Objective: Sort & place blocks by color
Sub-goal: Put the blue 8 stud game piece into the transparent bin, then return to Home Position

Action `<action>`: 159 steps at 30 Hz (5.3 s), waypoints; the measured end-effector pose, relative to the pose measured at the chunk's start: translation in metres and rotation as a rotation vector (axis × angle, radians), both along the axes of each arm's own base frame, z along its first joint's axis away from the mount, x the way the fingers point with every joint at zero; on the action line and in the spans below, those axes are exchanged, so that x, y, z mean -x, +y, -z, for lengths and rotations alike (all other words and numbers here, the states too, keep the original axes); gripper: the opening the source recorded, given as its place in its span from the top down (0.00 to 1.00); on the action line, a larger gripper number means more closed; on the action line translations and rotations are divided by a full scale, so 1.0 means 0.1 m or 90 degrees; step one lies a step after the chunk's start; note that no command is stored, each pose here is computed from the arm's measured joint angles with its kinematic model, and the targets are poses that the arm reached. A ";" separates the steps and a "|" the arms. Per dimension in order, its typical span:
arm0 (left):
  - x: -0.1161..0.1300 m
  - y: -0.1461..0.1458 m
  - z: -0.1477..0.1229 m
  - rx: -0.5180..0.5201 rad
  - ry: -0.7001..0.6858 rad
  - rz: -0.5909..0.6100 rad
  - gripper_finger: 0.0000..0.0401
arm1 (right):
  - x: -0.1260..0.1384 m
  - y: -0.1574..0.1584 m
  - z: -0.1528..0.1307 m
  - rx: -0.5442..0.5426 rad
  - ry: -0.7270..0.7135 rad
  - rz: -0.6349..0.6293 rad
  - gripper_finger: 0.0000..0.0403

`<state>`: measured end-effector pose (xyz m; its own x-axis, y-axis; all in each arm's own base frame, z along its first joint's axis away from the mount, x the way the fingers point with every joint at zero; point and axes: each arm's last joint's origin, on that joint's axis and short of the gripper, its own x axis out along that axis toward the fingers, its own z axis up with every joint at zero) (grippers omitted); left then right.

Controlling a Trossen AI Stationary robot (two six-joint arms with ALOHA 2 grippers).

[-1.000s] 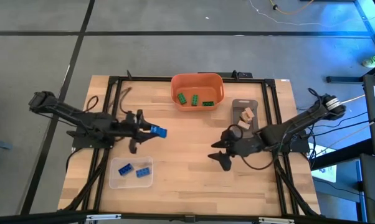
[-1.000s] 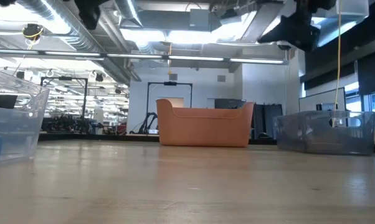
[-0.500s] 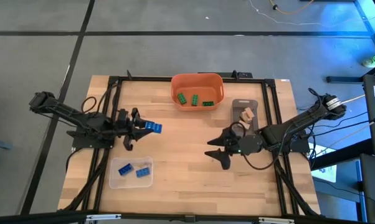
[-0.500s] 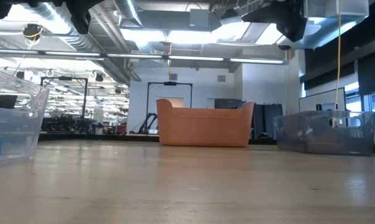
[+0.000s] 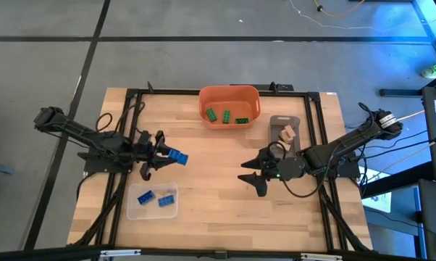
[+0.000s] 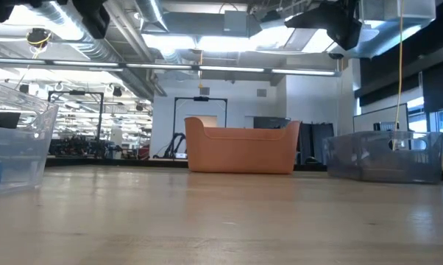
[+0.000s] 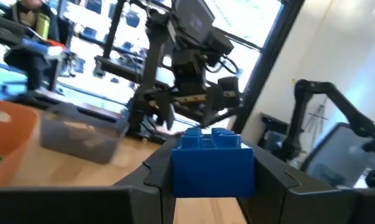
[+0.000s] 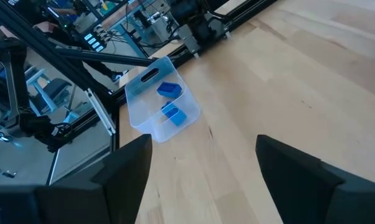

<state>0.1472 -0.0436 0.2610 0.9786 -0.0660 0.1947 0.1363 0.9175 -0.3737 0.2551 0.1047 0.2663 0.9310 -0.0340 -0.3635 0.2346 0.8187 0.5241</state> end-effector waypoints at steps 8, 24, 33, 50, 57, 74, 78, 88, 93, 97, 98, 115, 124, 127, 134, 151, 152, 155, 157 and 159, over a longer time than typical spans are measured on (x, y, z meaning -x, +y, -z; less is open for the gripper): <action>-0.01 -0.09 0.07 0.063 0.120 0.116 0.68 | 0.00 0.00 0.00 -0.002 0.000 0.000 0.29; -0.03 -0.86 -0.36 -0.109 0.530 0.304 0.68 | 0.00 0.00 0.00 -0.002 0.002 -0.001 0.29; -0.07 -1.40 -0.08 -0.162 0.632 0.390 0.68 | 0.00 0.00 0.00 -0.002 0.002 -0.001 0.29; -0.08 -1.52 0.17 -0.277 0.689 0.381 0.68 | 0.00 0.00 0.00 -0.002 0.002 -0.001 0.29; -0.05 -1.48 0.20 -0.305 0.720 0.372 0.60 | 0.00 0.00 0.00 -0.001 0.002 -0.001 0.29; -0.16 -1.21 0.27 -0.298 0.825 0.311 0.48 | 0.00 0.00 0.00 0.000 0.002 -0.001 0.29; -0.19 -1.17 0.26 -0.248 0.847 0.322 0.48 | 0.00 0.00 0.00 0.001 0.002 -0.001 0.29; -0.01 -0.77 -0.33 -0.150 0.664 0.226 0.48 | 0.00 0.00 0.00 0.001 0.002 -0.001 0.29; 0.23 -0.35 -0.66 -0.156 0.489 0.034 0.51 | 0.00 0.00 0.00 0.000 0.002 -0.001 0.29; 0.44 -0.06 -0.80 -0.150 0.375 -0.077 0.58 | 0.00 0.00 0.00 0.000 0.002 -0.001 0.29; 0.48 -0.02 -0.80 -0.150 0.355 -0.093 0.61 | 0.00 0.00 0.00 0.000 0.002 -0.001 0.29; 0.68 0.20 -0.03 -0.056 0.061 -0.142 1.00 | 0.00 0.00 0.01 0.000 0.006 0.001 0.29; 0.63 0.26 0.20 -0.048 0.007 -0.151 1.00 | 0.00 0.00 0.01 -0.013 0.005 0.007 0.29; 0.60 0.31 0.22 -0.049 0.004 -0.132 1.00 | 0.00 0.00 0.01 -0.014 0.005 0.006 0.29; 0.56 0.43 0.23 -0.049 0.006 -0.109 1.00 | 0.00 0.00 0.01 -0.014 0.005 0.006 0.29; 0.51 0.47 0.74 -0.001 -0.016 -0.104 1.00 | 0.00 0.00 0.01 -0.014 0.005 0.005 0.29; 0.51 0.47 0.75 0.001 -0.011 -0.109 1.00 | 0.00 0.00 0.01 -0.014 0.005 0.005 0.29; 0.52 0.47 0.78 -0.011 0.007 -0.124 1.00 | 0.00 0.00 0.01 -0.014 0.005 0.005 0.29; 0.51 0.48 0.81 -0.032 0.028 -0.139 1.00 | 0.00 0.00 0.01 -0.014 0.005 0.005 0.29; 0.50 0.48 0.88 -0.048 0.076 -0.142 1.00 | 0.00 0.00 0.01 -0.014 0.005 0.005 0.29</action>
<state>0.0968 0.0045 0.1732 0.9863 0.1444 0.0797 -0.1138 0.9455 -0.3050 0.2550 0.1047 0.2655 0.9276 -0.0335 -0.3720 0.2458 0.8047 0.5404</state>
